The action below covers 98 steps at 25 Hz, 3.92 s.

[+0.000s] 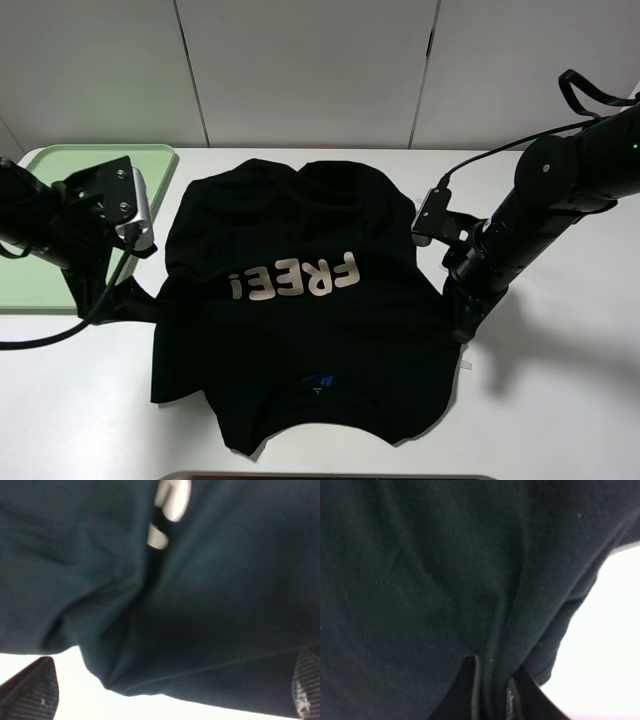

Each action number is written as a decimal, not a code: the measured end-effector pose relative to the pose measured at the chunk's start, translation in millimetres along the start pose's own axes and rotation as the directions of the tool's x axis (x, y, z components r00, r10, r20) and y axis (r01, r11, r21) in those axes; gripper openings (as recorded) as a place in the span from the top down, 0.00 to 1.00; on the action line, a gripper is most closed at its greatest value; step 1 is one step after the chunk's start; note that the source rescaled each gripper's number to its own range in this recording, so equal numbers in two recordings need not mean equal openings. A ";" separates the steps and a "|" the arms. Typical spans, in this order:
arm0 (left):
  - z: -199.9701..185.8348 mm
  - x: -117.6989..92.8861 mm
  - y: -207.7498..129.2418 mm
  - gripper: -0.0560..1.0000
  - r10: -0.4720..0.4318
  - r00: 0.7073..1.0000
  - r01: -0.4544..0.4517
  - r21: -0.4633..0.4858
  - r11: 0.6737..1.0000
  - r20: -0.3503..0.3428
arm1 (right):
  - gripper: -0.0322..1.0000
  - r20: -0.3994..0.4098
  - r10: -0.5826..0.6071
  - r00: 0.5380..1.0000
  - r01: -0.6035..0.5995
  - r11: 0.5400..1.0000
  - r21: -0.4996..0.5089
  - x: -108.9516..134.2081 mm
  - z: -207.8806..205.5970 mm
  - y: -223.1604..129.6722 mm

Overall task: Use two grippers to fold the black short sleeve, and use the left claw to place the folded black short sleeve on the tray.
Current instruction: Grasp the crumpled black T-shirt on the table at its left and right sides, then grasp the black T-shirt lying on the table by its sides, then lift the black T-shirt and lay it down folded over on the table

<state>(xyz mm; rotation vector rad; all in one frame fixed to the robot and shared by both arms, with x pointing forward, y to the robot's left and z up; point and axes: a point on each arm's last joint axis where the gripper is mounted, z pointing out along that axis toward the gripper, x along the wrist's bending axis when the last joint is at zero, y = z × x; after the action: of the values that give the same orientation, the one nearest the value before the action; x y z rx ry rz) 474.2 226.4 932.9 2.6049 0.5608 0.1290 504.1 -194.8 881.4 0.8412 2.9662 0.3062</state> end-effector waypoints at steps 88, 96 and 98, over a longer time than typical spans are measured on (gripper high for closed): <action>-117.2 -48.1 96.8 0.91 -0.001 0.970 -0.130 -0.517 0.846 -0.245 | 0.94 0.386 0.210 0.898 0.042 0.833 -0.551 27.9 -188.1 -1.1; -208.8 -110.8 77.7 0.91 0.037 0.892 -0.361 -0.661 0.657 -0.451 | 0.94 0.526 0.278 0.804 0.236 0.663 -0.711 72.2 -267.2 -38.8; -216.8 -117.7 73.1 0.91 0.037 0.878 -0.387 -0.662 0.643 -0.477 | 0.94 0.555 0.282 0.782 0.277 0.641 -0.716 78.5 -275.9 -44.6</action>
<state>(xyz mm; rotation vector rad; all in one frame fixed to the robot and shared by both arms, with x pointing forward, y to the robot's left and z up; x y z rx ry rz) 353.4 211.6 1159.6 1.7930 0.2310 0.8483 388.0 -239.8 1143.7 0.6280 1.8755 0.9876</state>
